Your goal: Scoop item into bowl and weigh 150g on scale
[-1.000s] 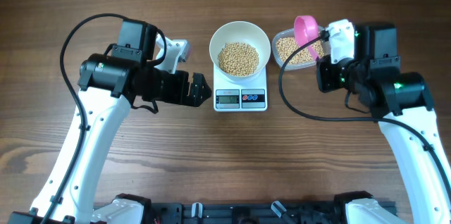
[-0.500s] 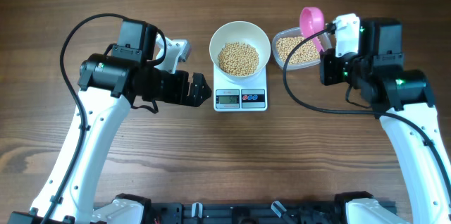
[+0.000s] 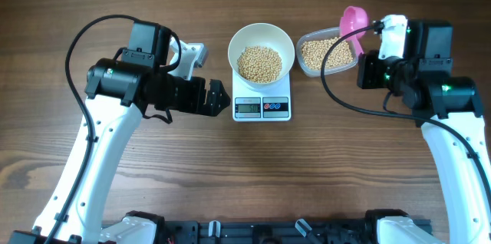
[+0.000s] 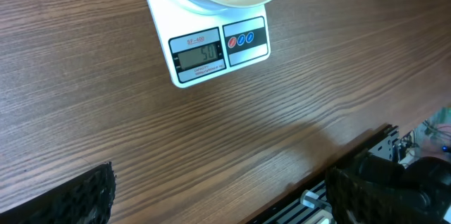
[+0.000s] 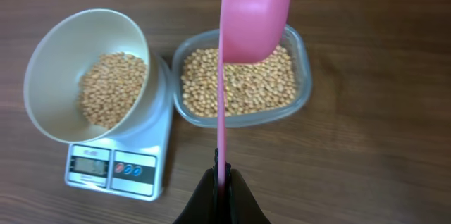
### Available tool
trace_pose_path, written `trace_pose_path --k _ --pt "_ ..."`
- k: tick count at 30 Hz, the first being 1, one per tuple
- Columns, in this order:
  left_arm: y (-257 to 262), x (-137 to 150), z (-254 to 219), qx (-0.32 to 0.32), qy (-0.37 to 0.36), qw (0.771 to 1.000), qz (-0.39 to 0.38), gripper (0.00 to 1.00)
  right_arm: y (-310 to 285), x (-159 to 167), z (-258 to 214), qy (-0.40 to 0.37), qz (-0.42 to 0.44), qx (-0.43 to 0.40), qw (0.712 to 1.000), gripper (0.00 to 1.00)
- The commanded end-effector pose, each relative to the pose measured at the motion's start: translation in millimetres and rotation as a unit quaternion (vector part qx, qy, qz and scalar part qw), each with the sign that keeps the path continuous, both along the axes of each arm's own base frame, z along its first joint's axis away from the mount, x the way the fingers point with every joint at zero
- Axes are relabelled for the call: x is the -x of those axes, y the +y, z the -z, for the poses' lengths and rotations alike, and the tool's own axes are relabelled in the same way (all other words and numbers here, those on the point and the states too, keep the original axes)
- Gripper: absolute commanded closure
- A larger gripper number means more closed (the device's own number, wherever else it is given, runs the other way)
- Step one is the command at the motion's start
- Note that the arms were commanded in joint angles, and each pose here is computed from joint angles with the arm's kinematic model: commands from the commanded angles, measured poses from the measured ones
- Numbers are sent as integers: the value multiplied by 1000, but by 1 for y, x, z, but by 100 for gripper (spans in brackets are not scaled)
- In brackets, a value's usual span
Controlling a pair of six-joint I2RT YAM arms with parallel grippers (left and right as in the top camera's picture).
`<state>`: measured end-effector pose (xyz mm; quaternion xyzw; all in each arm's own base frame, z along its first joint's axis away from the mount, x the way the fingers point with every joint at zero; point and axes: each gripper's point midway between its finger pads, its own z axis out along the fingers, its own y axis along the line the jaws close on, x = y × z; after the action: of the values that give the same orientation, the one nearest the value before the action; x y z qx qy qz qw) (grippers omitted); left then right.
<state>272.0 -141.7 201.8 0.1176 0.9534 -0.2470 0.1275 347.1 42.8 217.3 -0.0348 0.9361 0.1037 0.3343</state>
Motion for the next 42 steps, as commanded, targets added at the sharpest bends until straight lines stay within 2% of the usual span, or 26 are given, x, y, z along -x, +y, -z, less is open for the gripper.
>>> trace_pose_path --k 1,9,15,20,28,42 --pt "-4 0 1 5 0 1000 11 0 10 -5 -7 -18 -30 -16 999 96" --pt "-4 0 1 5 0 1000 11 0 -21 -15 16 -10 -63 130 989 96" --pt "-4 0 1 5 0 1000 11 0 -30 -25 61 55 -66 154 984 96" --pt "-4 0 1 5 0 1000 11 0 -34 -39 89 79 -59 164 982 96" --pt "-4 0 1 5 0 1000 11 0 -43 -43 90 77 -44 201 976 96" --pt "-4 0 1 5 0 1000 11 0 -12 -30 101 90 -93 252 959 96"
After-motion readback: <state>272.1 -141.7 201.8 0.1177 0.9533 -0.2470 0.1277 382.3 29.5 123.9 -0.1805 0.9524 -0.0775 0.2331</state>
